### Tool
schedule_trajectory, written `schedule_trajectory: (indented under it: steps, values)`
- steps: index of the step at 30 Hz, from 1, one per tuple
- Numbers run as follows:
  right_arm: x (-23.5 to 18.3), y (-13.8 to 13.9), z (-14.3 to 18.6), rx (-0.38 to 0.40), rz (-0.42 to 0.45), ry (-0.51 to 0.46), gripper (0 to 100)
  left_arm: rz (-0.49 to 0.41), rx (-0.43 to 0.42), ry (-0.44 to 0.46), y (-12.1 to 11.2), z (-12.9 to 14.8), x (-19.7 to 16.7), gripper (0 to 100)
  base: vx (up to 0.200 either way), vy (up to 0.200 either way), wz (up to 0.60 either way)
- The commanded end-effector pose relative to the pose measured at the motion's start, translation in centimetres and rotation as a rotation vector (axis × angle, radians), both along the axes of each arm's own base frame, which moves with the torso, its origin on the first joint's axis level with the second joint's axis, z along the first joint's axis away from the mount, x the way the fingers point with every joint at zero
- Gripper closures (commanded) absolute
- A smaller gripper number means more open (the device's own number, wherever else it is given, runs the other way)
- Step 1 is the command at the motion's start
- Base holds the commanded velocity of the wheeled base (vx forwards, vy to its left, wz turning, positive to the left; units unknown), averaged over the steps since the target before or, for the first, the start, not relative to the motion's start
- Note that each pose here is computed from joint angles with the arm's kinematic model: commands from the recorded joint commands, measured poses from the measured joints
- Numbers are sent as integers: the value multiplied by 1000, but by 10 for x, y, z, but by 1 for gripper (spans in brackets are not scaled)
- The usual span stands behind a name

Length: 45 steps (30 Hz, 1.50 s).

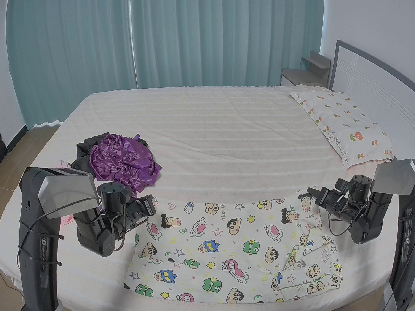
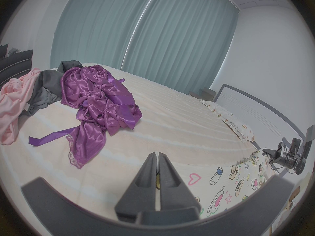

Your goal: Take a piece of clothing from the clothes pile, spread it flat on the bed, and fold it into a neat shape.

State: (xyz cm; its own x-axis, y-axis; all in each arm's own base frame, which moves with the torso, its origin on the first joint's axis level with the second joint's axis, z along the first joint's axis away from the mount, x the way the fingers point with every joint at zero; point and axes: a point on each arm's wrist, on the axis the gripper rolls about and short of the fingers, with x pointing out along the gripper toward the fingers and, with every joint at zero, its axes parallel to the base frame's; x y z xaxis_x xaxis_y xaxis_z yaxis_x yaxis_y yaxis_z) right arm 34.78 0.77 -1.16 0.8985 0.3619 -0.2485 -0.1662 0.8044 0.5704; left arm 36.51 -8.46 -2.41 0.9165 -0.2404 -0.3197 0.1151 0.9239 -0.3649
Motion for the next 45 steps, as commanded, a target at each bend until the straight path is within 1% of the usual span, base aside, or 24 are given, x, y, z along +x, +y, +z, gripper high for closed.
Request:
schedule_trajectory:
  steps: [1,3,5,8,15,17,19,21,24,26,28,30,33,35,43,44,45]
  values:
    - [-18,1,3,-11,12,27,100,-7,7,-9,2,6,-16,100,0,0,0]
    - [-24,1,6,-12,21,34,100,-11,19,-5,4,3,-22,100,0,0,0]
    - [-30,1,10,-4,53,38,100,-17,32,-4,6,2,-31,100,0,0,0]
    - [-34,2,15,-4,62,35,100,-21,40,-6,7,1,-39,100,0,0,0]
    - [-54,0,23,-16,74,55,100,-27,56,26,10,4,-52,100,0,0,0]
    - [-65,-1,21,-33,97,83,100,-33,58,46,11,3,-58,100,0,0,0]
    - [-75,-2,17,-68,125,103,100,-36,62,76,13,0,-65,100,0,0,0]
    - [-81,-5,14,-97,133,116,100,-36,64,87,14,0,-68,100,0,0,0]
    - [-84,-6,13,-106,142,121,100,-36,64,84,14,2,-69,100,0,0,0]
    - [-91,-9,12,-109,145,139,100,-53,50,49,14,14,-69,100,0,0,0]
    - [-95,-11,11,-115,141,149,100,-74,43,34,14,21,-71,100,0,0,0]
    - [-100,-12,11,-123,151,160,100,-105,61,36,15,24,-78,100,0,0,0]
    - [-110,-15,8,-150,180,176,100,-165,135,67,17,18,-90,100,0,0,0]
    - [-116,-16,6,-169,198,187,100,-189,157,83,18,15,-95,100,0,0,0]
    - [-133,-17,-3,-212,239,242,100,-205,173,142,21,10,-109,100,0,0,0]
    - [-134,-19,-7,-242,251,244,100,-216,192,164,22,6,-113,100,0,0,0]
    - [-134,-20,-9,-254,257,246,100,-219,203,171,22,4,-113,100,0,0,0]
